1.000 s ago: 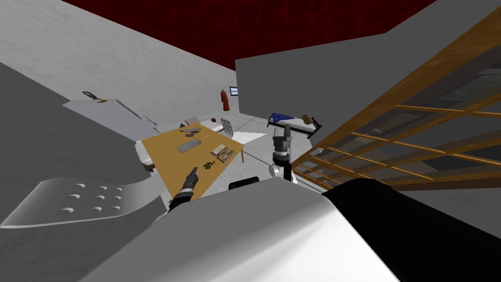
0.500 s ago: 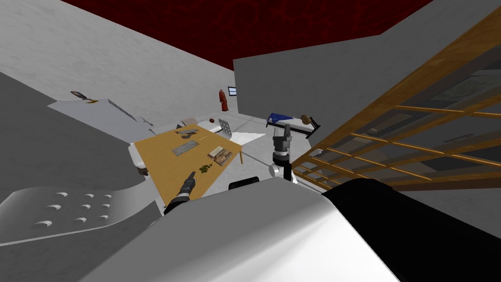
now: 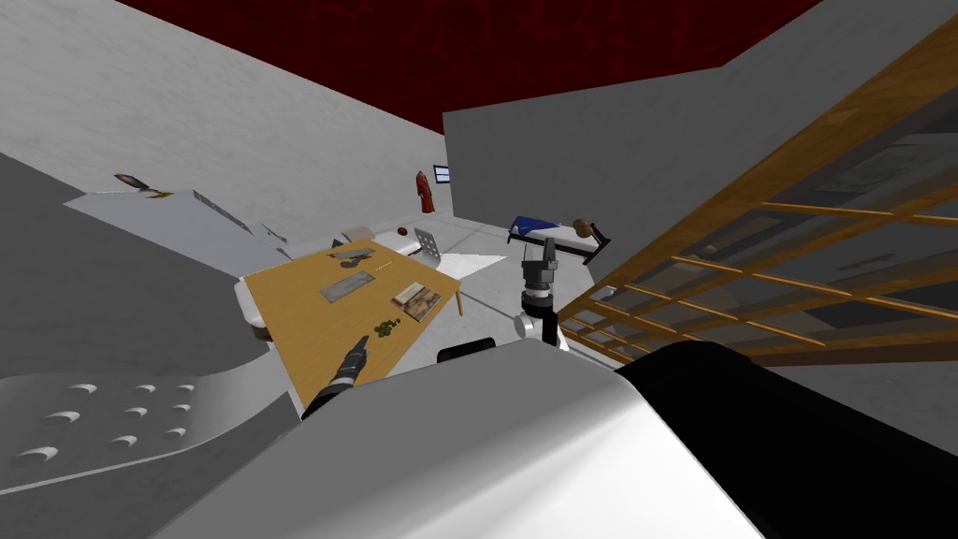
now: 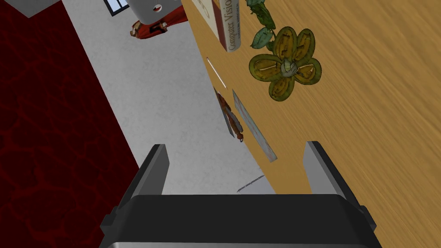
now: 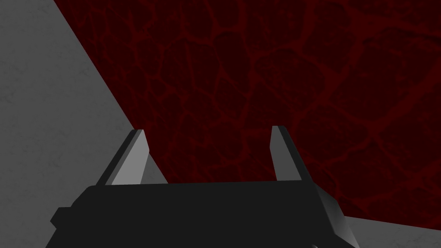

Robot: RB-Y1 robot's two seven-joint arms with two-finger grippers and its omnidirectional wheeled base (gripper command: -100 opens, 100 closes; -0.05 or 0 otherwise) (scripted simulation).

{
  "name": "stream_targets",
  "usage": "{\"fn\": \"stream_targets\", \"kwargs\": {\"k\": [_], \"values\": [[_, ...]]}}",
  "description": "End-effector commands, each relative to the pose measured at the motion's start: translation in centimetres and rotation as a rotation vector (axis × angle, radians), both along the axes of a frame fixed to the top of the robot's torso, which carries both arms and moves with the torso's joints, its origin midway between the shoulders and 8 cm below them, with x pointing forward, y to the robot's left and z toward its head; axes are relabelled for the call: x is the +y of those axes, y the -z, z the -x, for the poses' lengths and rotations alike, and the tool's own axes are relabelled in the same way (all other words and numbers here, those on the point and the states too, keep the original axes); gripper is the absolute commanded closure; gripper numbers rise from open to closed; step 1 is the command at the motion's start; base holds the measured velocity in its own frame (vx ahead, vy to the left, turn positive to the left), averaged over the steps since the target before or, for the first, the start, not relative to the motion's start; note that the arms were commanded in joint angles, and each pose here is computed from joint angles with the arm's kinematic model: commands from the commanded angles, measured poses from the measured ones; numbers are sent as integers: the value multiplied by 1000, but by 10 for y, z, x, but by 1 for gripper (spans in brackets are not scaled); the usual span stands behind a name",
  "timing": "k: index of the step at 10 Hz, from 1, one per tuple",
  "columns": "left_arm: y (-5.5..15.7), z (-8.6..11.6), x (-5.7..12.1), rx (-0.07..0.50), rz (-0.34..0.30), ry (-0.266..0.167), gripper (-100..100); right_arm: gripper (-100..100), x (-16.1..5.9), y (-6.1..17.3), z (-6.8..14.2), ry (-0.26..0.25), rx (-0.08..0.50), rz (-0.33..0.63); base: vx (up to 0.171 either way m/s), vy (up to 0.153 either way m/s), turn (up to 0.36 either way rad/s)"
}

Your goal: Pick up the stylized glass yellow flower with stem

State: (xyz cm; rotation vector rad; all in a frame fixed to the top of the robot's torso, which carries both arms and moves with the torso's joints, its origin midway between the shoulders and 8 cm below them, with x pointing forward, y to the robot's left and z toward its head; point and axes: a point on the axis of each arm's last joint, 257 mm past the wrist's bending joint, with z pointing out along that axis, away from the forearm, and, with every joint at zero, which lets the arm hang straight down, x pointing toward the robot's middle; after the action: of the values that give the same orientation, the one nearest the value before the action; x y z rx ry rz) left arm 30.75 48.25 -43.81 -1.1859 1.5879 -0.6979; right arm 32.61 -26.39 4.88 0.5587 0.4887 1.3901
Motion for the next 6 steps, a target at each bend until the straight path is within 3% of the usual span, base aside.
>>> {"fn": "stream_targets", "kwargs": {"k": [1, 6], "values": [[9, 10, 17, 43, -19, -12, -100, 0, 0, 0, 0, 0, 0, 0, 67, -39, -59], [34, 42, 51, 141, -54, -52, -100, 0, 0, 0, 0, 0, 0, 0, 71, -40, -29]]}}
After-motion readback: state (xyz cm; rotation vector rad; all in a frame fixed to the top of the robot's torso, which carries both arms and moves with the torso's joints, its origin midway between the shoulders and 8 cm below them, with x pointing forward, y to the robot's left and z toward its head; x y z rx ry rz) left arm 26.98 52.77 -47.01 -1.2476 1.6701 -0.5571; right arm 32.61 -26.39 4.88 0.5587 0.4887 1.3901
